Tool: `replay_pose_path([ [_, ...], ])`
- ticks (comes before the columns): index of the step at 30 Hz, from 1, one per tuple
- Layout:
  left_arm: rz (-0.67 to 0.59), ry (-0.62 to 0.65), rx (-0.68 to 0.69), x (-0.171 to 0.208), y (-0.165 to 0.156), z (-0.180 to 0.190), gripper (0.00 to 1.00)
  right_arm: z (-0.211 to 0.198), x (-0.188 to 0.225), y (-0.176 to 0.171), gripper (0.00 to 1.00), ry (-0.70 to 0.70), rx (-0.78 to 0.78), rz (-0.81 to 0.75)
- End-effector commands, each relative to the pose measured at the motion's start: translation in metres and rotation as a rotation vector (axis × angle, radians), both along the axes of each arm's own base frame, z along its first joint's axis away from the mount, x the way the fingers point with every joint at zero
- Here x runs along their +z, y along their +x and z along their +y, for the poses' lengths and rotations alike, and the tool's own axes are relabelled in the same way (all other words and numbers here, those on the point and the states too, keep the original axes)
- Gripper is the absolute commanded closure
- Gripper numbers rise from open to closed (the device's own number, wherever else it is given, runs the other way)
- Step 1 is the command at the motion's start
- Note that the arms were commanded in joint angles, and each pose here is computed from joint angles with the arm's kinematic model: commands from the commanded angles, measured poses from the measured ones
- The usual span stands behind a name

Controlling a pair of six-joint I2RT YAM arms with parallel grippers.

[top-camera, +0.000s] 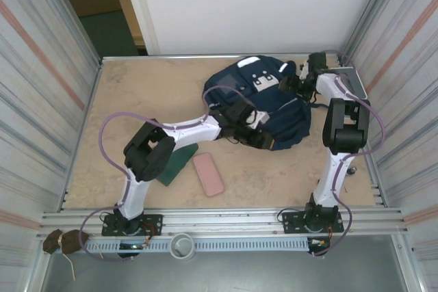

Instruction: Pack the student bag

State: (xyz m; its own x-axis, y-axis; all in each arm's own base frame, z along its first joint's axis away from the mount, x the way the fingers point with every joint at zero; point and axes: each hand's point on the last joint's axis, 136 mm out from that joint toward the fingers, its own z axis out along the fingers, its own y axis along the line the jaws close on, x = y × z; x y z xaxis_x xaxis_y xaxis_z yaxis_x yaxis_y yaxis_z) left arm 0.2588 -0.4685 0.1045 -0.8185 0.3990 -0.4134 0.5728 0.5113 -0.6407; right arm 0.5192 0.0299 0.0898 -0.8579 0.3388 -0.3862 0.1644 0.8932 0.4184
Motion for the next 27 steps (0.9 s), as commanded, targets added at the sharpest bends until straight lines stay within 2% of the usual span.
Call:
replay_pose_path([
  [1, -0.136, -0.01, -0.057, 0.038, -0.005, 0.015, 0.36, 0.012, 0.013, -0.001, 0.25, -0.007, 0.068, 0.043],
  [5, -0.317, 0.069, -0.021, 0.057, -0.006, 0.063, 0.31, -0.008, 0.038, 0.002, 0.22, -0.101, 0.017, 0.008],
  [8, -0.363, 0.125, 0.136, 0.063, 0.016, 0.115, 0.29, 0.005, 0.059, -0.017, 0.23, -0.105, 0.027, -0.026],
  [11, -0.258, 0.103, 0.367, 0.057, 0.048, 0.177, 0.27, 0.04, 0.069, -0.056, 0.23, -0.081, 0.066, -0.088],
  [13, -0.178, 0.05, 0.484, 0.049, 0.068, 0.212, 0.26, 0.05, 0.057, -0.088, 0.23, -0.076, 0.058, -0.085],
  [16, -0.094, 0.005, 0.59, 0.036, 0.093, 0.244, 0.25, 0.055, 0.041, -0.119, 0.25, -0.02, 0.03, -0.082],
  [19, -0.037, -0.004, 0.618, 0.023, 0.116, 0.252, 0.25, 0.056, 0.027, -0.123, 0.26, -0.016, 0.028, -0.067],
  [22, -0.008, 0.018, 0.624, 0.009, 0.134, 0.247, 0.25, 0.062, 0.02, -0.112, 0.27, 0.01, 0.039, -0.075],
  [27, 0.059, 0.036, 0.625, -0.021, 0.154, 0.238, 0.25, 0.057, 0.004, -0.103, 0.28, -0.025, 0.038, -0.055],
])
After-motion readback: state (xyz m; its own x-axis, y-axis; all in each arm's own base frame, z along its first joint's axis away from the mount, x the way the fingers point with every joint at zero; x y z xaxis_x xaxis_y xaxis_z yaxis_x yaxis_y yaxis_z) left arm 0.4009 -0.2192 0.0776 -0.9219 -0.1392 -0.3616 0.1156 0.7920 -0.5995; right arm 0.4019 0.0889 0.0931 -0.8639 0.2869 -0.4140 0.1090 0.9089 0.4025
